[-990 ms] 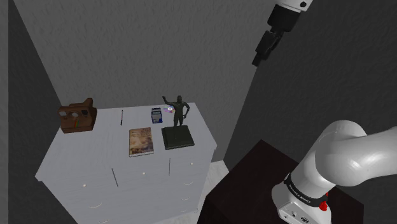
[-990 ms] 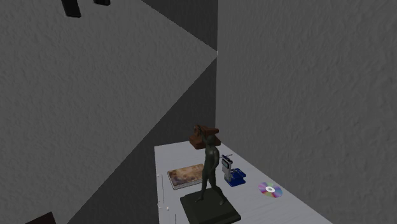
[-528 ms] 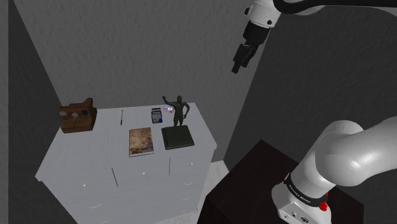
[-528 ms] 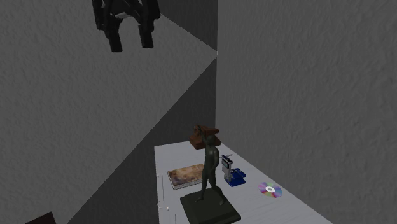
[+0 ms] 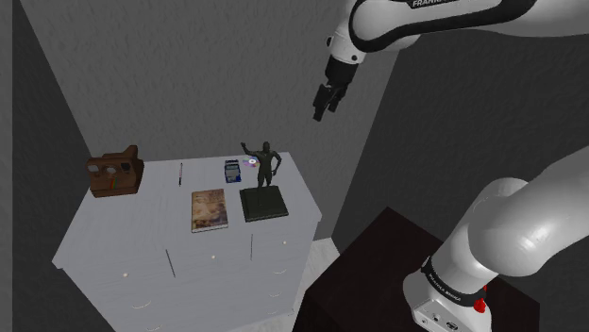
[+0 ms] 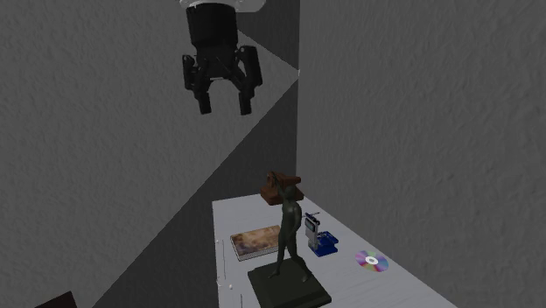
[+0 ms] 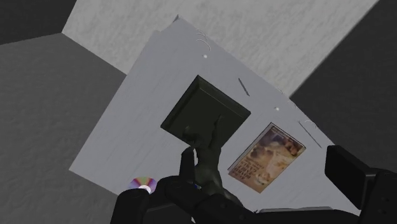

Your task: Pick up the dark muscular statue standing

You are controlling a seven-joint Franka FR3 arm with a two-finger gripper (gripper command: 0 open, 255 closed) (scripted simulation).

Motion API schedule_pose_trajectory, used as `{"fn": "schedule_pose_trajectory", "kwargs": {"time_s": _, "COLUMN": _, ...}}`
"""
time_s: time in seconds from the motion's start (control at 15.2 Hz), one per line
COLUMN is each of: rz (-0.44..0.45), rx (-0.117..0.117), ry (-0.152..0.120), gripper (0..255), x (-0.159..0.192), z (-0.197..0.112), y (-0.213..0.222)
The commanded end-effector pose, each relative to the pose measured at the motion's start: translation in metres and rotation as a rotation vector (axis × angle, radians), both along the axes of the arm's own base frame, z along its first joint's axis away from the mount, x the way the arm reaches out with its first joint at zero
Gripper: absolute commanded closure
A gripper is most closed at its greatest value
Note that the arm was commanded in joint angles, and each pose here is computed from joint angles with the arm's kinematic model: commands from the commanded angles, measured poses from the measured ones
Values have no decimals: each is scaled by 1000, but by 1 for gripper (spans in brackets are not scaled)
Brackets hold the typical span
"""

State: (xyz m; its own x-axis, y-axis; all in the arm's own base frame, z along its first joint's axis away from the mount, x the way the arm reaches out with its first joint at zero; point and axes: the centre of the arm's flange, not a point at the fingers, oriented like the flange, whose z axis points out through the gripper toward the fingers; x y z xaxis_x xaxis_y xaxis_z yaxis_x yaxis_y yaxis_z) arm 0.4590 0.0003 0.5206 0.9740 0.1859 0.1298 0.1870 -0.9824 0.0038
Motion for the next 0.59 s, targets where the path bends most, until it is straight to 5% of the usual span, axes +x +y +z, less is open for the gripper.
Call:
{"fn": "schedule_pose_trajectory", "kwargs": {"time_s": 0.0, "rz": 6, "rx": 0, "ry": 3, "gripper": 0, "x": 22, "z": -16, "y": -1}}
{"fn": "schedule_pose_trajectory", "kwargs": {"time_s": 0.53, "rz": 31, "rx": 2, "ry": 19, "gripper": 0, "x": 106, "z": -83, "y": 2}}
